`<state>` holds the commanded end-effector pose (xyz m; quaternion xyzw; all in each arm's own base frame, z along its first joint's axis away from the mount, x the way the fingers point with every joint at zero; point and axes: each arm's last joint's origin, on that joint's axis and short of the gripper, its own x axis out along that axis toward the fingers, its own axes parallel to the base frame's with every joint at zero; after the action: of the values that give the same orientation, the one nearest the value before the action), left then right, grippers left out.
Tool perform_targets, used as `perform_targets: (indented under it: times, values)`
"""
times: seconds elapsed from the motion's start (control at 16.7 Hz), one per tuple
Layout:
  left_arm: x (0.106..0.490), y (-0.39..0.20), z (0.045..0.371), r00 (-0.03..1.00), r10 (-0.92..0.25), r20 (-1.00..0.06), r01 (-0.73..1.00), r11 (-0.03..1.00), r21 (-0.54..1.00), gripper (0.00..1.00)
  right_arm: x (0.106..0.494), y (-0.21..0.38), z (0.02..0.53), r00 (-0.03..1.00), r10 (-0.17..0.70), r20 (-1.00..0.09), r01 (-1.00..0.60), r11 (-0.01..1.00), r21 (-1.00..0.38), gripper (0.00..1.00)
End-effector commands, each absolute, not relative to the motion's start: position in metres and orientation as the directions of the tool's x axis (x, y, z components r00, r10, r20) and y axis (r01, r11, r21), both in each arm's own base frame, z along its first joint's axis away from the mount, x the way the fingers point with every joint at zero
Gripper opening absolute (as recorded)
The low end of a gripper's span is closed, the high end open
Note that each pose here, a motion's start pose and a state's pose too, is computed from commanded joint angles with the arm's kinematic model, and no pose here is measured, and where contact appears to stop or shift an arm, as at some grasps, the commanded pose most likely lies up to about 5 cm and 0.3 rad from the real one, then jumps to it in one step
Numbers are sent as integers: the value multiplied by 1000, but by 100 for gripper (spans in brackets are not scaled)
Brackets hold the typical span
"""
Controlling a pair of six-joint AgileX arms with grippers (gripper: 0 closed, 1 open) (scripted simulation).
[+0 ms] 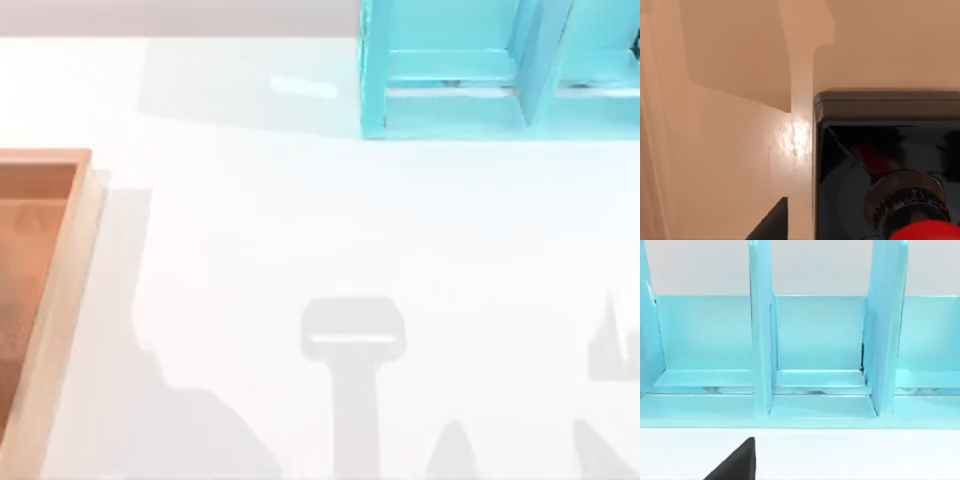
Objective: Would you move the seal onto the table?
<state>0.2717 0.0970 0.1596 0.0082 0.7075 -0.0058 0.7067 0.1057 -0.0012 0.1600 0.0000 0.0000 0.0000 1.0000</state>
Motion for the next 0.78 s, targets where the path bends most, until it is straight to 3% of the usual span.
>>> perform_targets:
  times: [0.48,0.78]
  values:
    - [272,97,160,-1,3,-1000,20,1000,3,2,106,-1,160,1000,0,0,0,1000,0,100]
    - [272,97,160,-1,3,-1000,20,1000,3,0,106,-1,160,1000,0,0,0,1000,0,100]
